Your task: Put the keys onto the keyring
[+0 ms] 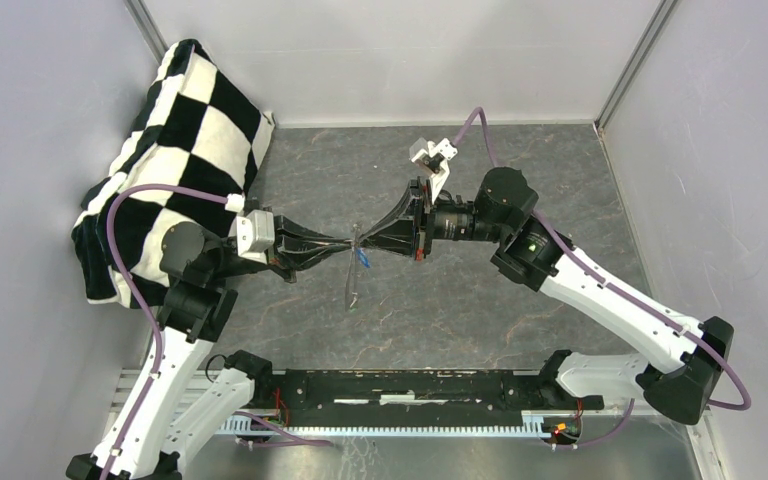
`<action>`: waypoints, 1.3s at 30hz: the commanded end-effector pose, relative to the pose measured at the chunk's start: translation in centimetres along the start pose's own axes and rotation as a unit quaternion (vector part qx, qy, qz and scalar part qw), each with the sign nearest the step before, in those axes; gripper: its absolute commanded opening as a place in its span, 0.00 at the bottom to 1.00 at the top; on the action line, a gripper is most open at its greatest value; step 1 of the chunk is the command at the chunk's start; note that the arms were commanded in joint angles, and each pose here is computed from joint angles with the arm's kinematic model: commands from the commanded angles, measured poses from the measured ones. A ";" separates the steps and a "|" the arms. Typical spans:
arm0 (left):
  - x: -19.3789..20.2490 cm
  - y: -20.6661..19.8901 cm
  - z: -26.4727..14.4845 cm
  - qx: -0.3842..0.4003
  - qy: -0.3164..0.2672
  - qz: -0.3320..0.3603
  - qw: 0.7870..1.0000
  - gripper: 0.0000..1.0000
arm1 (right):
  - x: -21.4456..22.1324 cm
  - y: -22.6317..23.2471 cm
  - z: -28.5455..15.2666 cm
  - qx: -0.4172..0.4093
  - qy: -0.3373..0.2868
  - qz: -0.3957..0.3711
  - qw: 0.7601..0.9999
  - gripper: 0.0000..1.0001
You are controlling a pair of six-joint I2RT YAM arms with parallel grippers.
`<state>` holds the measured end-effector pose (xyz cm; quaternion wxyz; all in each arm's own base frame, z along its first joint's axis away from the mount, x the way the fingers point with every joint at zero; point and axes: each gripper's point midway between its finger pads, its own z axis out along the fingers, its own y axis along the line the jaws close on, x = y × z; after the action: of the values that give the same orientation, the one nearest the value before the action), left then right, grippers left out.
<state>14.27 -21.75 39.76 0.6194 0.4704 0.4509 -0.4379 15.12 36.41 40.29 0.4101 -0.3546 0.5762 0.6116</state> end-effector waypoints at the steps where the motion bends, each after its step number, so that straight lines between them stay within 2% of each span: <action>1: -1.0 0.2 0.0 -0.005 -0.014 0.028 0.999 0.02 | -0.2 0.2 -0.3 -0.004 -0.009 -0.010 1.000 0.00; 10: -1.3 0.2 0.2 -0.001 -0.018 0.024 1.000 0.02 | 2.0 -0.3 -0.2 -0.016 0.016 0.011 1.000 0.03; 15: -1.1 0.0 0.2 0.003 -0.016 0.020 1.000 0.02 | 0.1 0.2 -0.3 -0.013 0.013 -0.037 0.999 0.24; 18: -1.0 -0.1 0.1 0.006 -0.014 0.018 1.000 0.02 | -2.0 0.2 -0.9 0.012 0.010 -0.086 0.996 0.41; 22: -0.8 -0.2 0.1 0.009 -0.012 0.012 1.000 0.02 | -4.1 1.0 -1.6 0.017 -0.017 -0.151 0.988 0.52; 24: -0.8 -0.3 0.1 0.012 -0.013 0.010 1.000 0.02 | -4.4 1.7 -1.4 -0.005 -0.026 -0.158 0.987 0.52; 33: -0.8 -0.2 0.2 0.011 -0.013 0.001 1.000 0.02 | -2.9 1.6 0.0 -0.051 -0.011 -0.140 0.989 0.38; 39: -1.0 -0.1 0.3 0.011 -0.014 0.001 1.000 0.02 | -2.2 1.8 0.5 -0.063 -0.006 -0.140 0.988 0.35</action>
<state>14.50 -21.93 39.54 0.6150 0.4722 0.4516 -0.4414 15.29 36.50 41.85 0.4600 -0.4396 0.5133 0.5759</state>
